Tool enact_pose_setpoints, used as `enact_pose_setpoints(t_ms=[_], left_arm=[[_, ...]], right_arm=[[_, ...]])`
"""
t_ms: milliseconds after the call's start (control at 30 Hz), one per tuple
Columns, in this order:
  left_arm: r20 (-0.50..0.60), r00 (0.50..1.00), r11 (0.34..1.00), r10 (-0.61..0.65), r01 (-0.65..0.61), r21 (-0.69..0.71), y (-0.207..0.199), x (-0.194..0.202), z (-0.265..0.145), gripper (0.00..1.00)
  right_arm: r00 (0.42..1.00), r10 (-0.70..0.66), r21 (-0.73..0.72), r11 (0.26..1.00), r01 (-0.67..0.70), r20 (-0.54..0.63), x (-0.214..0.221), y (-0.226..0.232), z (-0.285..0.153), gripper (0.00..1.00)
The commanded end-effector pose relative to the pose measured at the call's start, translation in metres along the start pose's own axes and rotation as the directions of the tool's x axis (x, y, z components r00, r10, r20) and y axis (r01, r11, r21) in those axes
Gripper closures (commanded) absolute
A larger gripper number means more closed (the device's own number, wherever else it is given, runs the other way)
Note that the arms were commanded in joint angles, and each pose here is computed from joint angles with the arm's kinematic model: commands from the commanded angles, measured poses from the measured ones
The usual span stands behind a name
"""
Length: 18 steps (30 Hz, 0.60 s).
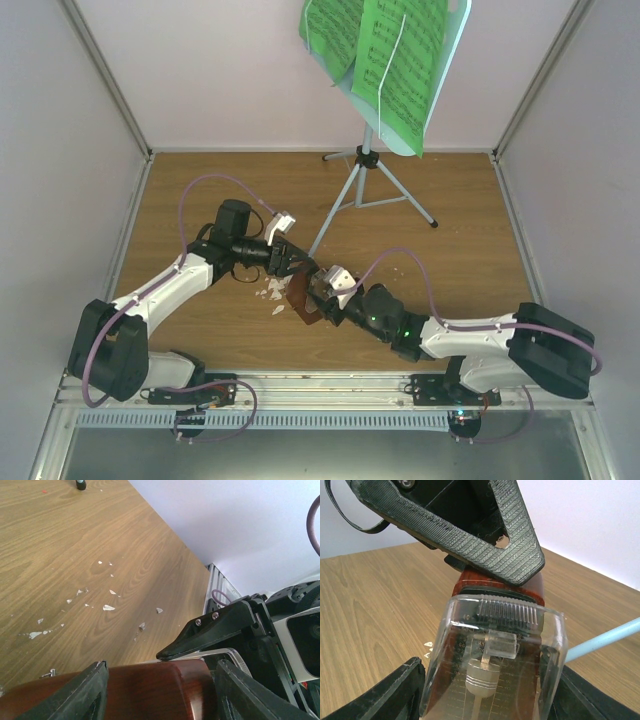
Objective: Pack up the instrument practice props
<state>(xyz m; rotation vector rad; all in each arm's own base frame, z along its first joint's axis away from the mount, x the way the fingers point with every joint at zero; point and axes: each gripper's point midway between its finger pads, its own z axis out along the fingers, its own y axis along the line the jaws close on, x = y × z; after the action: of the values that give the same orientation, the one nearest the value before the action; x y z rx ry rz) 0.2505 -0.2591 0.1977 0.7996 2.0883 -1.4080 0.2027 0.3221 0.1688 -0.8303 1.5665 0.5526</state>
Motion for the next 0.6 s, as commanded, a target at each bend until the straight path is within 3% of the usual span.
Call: enact_pose_setpoints(t_ms=[0, 233, 567], left_arm=[[0.018, 0.998, 0.998, 0.059, -0.059, -0.024, -0.002, -0.013, -0.003, 0.38], [0.033, 0.997, 0.997, 0.07, -0.069, -0.043, -0.001, -0.016, -0.007, 0.31], [0.035, 0.997, 0.996, 0.069, -0.068, -0.05, 0.001, -0.017, -0.009, 0.34]], right_arm=[[1.0, -0.01, 0.024, 1.0, 0.01, 0.018, -0.001, -0.006, -0.002, 0.48], [0.998, -0.038, 0.026, 0.999, 0.037, 0.051, -0.013, -0.006, -0.002, 0.48], [0.998, -0.014, 0.018, 1.0, 0.013, 0.067, -0.009, -0.003, 0.002, 0.49]])
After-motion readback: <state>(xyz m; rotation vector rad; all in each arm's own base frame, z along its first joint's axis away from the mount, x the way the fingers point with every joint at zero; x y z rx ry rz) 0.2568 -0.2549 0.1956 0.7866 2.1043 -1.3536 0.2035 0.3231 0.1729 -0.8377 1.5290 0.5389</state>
